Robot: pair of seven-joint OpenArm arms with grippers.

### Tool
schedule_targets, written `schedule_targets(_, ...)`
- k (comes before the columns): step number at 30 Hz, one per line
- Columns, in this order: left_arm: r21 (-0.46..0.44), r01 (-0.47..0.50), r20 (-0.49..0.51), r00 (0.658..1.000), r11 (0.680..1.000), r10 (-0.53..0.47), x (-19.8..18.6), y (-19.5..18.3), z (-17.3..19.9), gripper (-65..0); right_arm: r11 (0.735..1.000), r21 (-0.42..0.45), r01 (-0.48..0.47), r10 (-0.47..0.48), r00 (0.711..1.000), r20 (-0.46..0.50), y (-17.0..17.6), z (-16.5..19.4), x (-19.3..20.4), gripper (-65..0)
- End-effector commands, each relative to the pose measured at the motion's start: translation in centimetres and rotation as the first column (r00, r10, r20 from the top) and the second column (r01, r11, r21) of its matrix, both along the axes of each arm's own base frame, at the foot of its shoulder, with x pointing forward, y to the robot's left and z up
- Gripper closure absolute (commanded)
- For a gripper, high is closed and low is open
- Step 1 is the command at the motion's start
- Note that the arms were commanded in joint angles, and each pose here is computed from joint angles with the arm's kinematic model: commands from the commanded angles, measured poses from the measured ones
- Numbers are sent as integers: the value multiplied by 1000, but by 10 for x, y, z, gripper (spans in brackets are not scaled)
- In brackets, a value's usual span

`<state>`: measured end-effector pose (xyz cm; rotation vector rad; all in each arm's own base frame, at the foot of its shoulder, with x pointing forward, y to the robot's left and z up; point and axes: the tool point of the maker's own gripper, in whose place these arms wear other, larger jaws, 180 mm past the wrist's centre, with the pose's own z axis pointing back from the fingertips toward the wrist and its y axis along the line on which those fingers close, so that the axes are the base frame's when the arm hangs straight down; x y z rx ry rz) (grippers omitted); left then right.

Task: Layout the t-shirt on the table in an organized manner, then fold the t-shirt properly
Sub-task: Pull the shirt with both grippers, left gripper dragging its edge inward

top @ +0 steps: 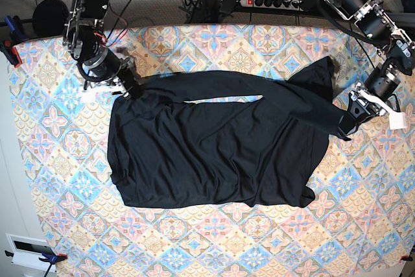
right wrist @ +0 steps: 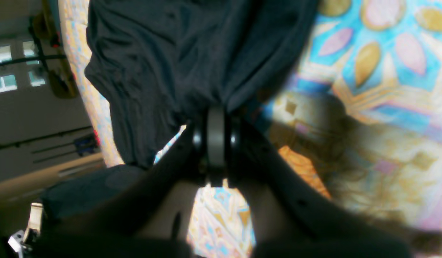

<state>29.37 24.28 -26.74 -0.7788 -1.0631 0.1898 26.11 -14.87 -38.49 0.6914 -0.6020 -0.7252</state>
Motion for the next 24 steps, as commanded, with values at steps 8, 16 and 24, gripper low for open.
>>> schedule_targets(8,12,181,40,983,983,-181,17,-50,13,0,999,-44,-19,21,999,48,-15,15,10,0)
schedule_targets(16,31,193,145,970,981,-196,45,-57,47,0,997,-72,-18,28,990,138,-24,42,44,0)
schedule_targets(24,11,130,254,959,991,-128,63,-47,77,0,996,-93,-7,21,988,155,-38,48,64,0)
